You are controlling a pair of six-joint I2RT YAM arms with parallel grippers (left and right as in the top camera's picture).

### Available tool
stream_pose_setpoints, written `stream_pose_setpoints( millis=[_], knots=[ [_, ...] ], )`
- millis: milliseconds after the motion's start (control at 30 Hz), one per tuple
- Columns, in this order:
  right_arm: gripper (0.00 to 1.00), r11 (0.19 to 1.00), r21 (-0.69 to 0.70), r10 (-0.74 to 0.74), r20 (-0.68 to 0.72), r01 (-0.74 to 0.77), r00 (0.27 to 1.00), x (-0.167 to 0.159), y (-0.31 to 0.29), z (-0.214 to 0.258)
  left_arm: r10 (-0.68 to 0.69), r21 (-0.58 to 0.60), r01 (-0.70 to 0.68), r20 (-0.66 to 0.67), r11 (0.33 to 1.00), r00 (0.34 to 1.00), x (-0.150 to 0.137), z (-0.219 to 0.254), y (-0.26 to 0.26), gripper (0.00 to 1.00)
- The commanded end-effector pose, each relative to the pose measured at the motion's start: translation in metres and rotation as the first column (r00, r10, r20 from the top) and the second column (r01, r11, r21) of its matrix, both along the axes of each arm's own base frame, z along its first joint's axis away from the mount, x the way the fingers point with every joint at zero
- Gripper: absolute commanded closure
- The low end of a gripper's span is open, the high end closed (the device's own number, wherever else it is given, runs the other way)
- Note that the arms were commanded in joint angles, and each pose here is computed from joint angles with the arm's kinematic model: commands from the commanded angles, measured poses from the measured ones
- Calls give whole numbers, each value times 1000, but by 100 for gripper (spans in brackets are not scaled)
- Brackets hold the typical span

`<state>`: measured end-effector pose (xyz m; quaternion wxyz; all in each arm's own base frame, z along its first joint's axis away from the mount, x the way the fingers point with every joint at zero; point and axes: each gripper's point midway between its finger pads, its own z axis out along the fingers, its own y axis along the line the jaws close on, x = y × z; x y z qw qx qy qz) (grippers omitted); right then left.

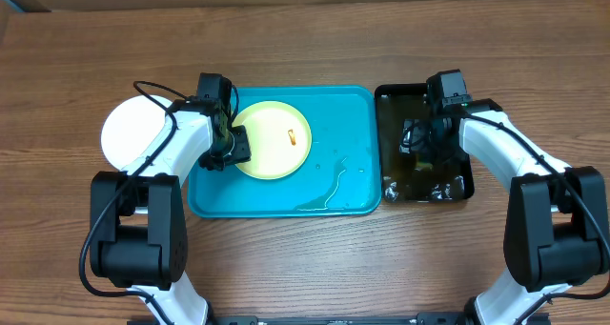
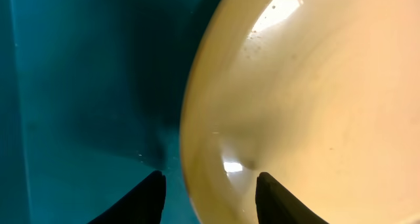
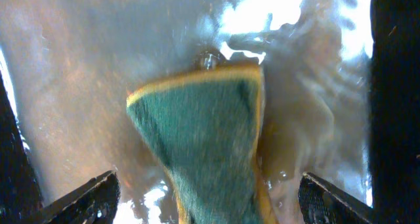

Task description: Clean dirty plates on tray and stack at the side

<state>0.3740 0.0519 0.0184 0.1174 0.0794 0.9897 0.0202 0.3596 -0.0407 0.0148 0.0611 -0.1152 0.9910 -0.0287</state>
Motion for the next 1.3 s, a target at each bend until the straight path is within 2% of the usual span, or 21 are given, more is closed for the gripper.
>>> stream_pose_setpoints(
  millis=[0,100,167,333,500,533,600,633,767,800,833,867,933,1000,1033,1067,1100,1267],
  knots=[
    [12,1000,-26,-12,42,14,999,12,-6,7,-17,74,17,1,997,1000,2,-3,9,53],
    [15,1000,-17,-8,35,8,999,11,-3,5,-17,72,16,9,997,1000,4,-3,9,55],
    [27,1000,7,-2,40,2,999,13,1,4,-17,71,16,15,997,1000,6,-3,9,59],
    [39,1000,23,1,52,-2,999,16,4,5,-4,57,3,14,998,1000,5,-3,6,61],
    [34,1000,23,2,50,-3,999,15,4,5,8,56,-9,18,998,1000,6,-3,6,60],
    [34,1000,22,2,47,-3,999,15,4,5,15,55,-16,18,998,1000,6,-3,6,62],
    [34,1000,21,2,43,-3,999,14,4,4,22,54,-23,17,998,1000,6,-3,6,74],
    [34,1000,21,2,42,-3,999,13,4,3,22,54,-23,17,998,1000,6,-3,6,76],
    [28,1000,21,2,37,-2,999,10,4,-1,22,55,-22,8,998,1000,5,-6,7,71],
    [21,1000,20,2,31,-2,1000,8,3,-1,22,56,-22,3,998,1000,5,-8,7,71],
    [19,1000,19,2,23,-2,1000,6,3,-2,22,57,-22,-5,998,1000,4,-11,7,71],
    [20,1000,18,2,15,-2,1000,4,3,-3,23,56,-22,-10,998,1000,3,-13,7,71],
    [30,1000,17,2,8,-2,1000,3,3,-3,22,56,-21,-23,998,999,2,-18,6,72],
    [51,1000,16,4,10,-4,1000,3,3,-3,22,56,-20,-27,998,999,2,-21,6,74],
    [65,1000,14,14,15,-14,1000,4,3,-2,22,55,-20,-26,998,999,2,-21,6,74],
    [85,1000,11,28,18,-29,999,6,3,-1,20,55,-19,-26,998,999,2,-21,6,75],
    [96,999,9,32,15,-32,999,6,3,2,10,56,-8,-26,998,1000,3,-20,6,75],
    [96,1000,8,29,5,-29,1000,10,2,32,-31,61,33,-33,998,999,1,-20,6,80]
  ],
)
